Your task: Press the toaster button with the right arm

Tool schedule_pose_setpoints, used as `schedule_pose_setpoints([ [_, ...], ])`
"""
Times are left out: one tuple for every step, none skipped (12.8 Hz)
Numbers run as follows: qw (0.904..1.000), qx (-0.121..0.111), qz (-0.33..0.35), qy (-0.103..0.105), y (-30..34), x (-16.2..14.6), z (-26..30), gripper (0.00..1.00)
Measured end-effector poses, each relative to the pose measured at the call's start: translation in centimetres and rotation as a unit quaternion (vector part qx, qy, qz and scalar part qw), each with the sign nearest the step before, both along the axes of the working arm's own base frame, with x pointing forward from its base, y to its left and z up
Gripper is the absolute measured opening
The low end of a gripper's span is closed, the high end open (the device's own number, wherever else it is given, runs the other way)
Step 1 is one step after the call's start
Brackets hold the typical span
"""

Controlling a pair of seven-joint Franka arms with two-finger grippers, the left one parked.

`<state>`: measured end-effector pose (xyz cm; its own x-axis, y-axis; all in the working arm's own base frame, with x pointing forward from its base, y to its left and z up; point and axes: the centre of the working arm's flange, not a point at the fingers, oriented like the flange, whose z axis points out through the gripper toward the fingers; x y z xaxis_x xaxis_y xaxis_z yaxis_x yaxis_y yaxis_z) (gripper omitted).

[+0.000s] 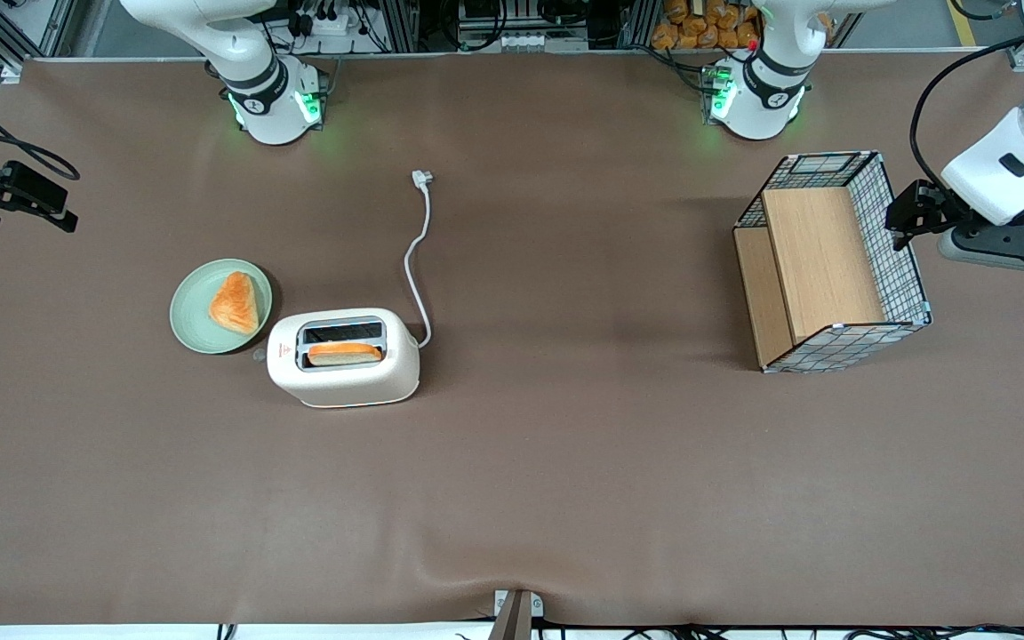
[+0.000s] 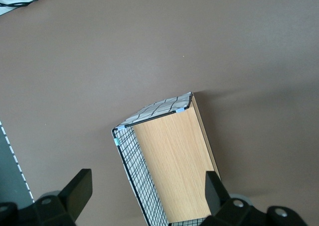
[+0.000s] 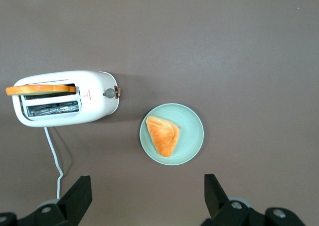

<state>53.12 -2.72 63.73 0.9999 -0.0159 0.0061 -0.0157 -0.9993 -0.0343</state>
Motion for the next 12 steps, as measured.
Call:
schedule_pose_setpoints([
  [1.0, 0.0, 0.0, 0.002, 0.0, -0.03, -0.04, 1.0],
  [1.0, 0.0, 0.0, 0.005, 0.02, -0.09, -0.11, 1.0],
  [1.0, 0.0, 0.0, 0.007, 0.03, -0.12, -0.14, 1.0],
  [1.0, 0.0, 0.0, 0.007, 0.01, -0.13, -0.14, 1.0],
  [1.0, 0.0, -0.001, 0.007, -0.08, -0.13, -0.12, 1.0],
  [1.0, 0.0, -0.003, 0.006, -0.2, -0.13, -0.1, 1.0],
  [1.0, 0.0, -0.003, 0.006, -0.24, -0.13, -0.11, 1.0],
  [1.0, 0.0, -0.003, 0.007, -0.24, -0.11, -0.13, 1.0],
  [1.0, 0.0, -0.003, 0.007, -0.23, -0.1, -0.15, 1.0],
  [1.0, 0.0, -0.002, 0.007, -0.17, -0.09, -0.17, 1.0],
  [1.0, 0.0, -0.001, 0.007, 0.02, -0.06, -0.21, 1.0],
  [1.0, 0.0, 0.002, 0.009, 0.27, 0.02, -0.34, 1.0],
])
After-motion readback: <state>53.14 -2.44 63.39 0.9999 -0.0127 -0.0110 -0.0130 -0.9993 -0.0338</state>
